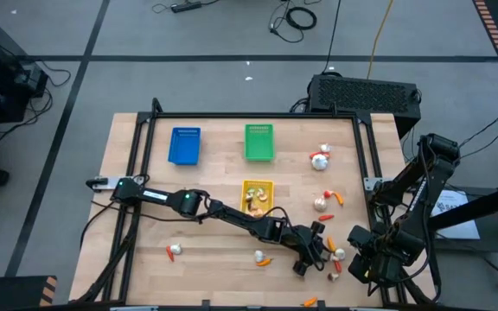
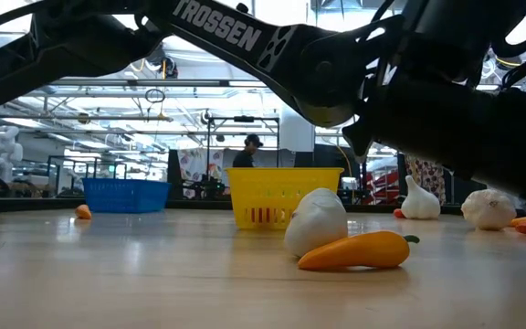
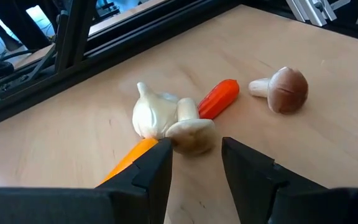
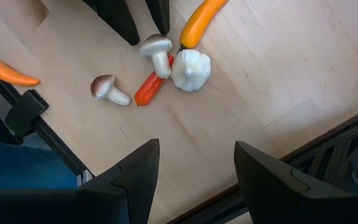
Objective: Sort produce into baskets
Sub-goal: Put the brown mushroom into the yellow bin
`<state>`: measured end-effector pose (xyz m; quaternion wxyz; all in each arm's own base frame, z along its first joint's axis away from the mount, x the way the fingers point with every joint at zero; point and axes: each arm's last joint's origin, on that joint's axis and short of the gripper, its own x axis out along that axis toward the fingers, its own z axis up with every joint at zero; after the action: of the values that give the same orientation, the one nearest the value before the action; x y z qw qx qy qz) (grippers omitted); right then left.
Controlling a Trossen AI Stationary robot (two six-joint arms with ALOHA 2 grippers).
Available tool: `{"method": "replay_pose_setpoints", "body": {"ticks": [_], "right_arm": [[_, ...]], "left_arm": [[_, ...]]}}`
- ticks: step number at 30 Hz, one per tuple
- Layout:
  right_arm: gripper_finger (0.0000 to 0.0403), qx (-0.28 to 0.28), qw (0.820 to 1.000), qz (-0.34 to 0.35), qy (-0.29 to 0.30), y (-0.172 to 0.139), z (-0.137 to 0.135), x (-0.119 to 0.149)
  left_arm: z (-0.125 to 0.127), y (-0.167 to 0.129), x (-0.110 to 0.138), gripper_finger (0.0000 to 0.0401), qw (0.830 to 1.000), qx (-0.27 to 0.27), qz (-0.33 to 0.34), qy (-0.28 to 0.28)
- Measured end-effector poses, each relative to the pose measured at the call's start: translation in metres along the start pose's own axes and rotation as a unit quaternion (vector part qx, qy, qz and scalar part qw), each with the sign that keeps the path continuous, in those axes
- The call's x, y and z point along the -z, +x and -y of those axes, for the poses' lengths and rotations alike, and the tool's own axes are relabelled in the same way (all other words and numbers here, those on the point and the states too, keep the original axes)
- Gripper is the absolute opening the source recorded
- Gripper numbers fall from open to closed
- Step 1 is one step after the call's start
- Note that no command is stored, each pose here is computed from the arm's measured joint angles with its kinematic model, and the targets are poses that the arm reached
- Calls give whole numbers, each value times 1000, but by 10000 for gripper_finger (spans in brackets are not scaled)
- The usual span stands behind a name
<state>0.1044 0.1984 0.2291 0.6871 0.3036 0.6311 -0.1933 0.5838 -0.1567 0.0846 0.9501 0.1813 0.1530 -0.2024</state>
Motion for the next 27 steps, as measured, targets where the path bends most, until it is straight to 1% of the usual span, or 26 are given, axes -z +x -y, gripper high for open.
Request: {"method": "replay_pose_setpoints", "body": {"ticks": [5, 8, 10, 13, 15, 17, 21, 22, 23, 27], "right_arm": [[199, -1, 1000, 3, 7, 0, 0, -1], [199, -18, 999, 43, 3, 0, -2, -4], [198, -39, 997, 67, -16, 1, -7, -4], [187, -64, 995, 67, -48, 7, -17, -2], [164, -68, 994, 66, -53, 12, -22, -1], [131, -57, 995, 67, -54, 20, -25, 1], [38, -30, 995, 68, -60, 35, -30, 3], [20, -25, 995, 69, -64, 38, -30, 3], [10, -22, 995, 70, -68, 40, -31, 3], [11, -17, 995, 72, -68, 43, -31, 4]], "left_arm": [[0, 0, 1, 147, 1000, 1, -3, -6], [-2, 0, 1, 147, 1000, -1, -4, -18], [-3, 0, 2, 147, 1000, -3, -5, -23], [-4, 0, 2, 147, 1000, -4, -5, -27], [-4, 0, 2, 147, 1000, -3, -6, -27], [-4, 0, 3, 147, 1000, -3, -7, -28], [-3, 0, 2, 147, 1000, -3, -7, -27], [-3, 0, 2, 147, 1000, -2, -7, -27], [-3, 0, 2, 147, 1000, -1, -6, -27], [-3, 0, 3, 147, 1000, 0, -7, -28]]}}
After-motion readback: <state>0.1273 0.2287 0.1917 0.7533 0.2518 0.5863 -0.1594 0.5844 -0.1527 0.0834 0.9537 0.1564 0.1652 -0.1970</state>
